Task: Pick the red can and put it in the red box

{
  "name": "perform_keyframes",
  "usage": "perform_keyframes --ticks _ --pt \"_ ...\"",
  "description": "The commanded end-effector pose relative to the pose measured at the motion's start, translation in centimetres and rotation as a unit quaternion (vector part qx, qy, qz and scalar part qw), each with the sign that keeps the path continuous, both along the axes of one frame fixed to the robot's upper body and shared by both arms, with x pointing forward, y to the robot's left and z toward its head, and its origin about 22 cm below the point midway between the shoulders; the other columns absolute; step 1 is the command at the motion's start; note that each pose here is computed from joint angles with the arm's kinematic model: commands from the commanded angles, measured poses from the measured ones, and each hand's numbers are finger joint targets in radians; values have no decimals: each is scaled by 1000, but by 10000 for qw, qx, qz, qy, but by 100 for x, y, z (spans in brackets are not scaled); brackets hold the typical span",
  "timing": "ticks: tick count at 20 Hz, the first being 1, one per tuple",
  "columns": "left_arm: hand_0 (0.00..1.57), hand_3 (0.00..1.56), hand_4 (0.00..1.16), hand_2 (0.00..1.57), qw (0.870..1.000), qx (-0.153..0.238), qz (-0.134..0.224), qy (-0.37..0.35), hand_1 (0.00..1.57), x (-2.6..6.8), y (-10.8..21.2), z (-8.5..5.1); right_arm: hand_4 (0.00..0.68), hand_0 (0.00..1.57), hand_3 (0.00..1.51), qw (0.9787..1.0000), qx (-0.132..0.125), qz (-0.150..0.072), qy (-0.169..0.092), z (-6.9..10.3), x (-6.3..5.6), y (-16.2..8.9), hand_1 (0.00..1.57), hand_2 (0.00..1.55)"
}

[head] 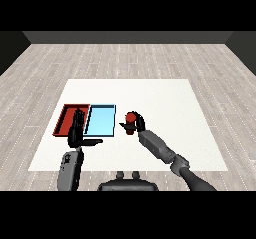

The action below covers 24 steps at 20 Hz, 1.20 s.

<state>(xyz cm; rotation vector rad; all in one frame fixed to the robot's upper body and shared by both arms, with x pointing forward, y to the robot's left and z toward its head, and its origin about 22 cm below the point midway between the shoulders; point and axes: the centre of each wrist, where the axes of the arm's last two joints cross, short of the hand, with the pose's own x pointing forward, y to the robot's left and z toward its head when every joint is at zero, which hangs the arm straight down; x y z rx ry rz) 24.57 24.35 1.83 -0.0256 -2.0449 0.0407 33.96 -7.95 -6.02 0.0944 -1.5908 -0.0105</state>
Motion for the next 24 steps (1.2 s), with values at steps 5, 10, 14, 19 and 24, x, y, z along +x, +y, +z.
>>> perform_keyframes --ticks 5,10,14,19,24 --pt "0 0 0 0 9999 -4 -89 109 0 -142 33 -53 598 1467 1378 9996 -258 22 -129 123 28 130 1467 1441" --pt "0 0 0 0 9996 -50 -275 -13 0 -27 -107 72 623 1434 1367 9958 -356 148 -832 156 1 147 1434 1434" --pt "0 0 0 0 9994 19 -340 61 0 143 -219 10 621 1422 1372 9929 -397 241 -1092 466 122 215 1422 1428" --pt "0 0 0 0 9983 75 -544 215 0 172 -358 29 642 1460 1384 9898 -330 166 -1373 723 105 158 1460 1437" --pt "0 0 0 0 9964 89 -735 420 0 146 -454 154 651 1445 1387 9863 -150 253 -1622 962 -52 113 1445 1432"
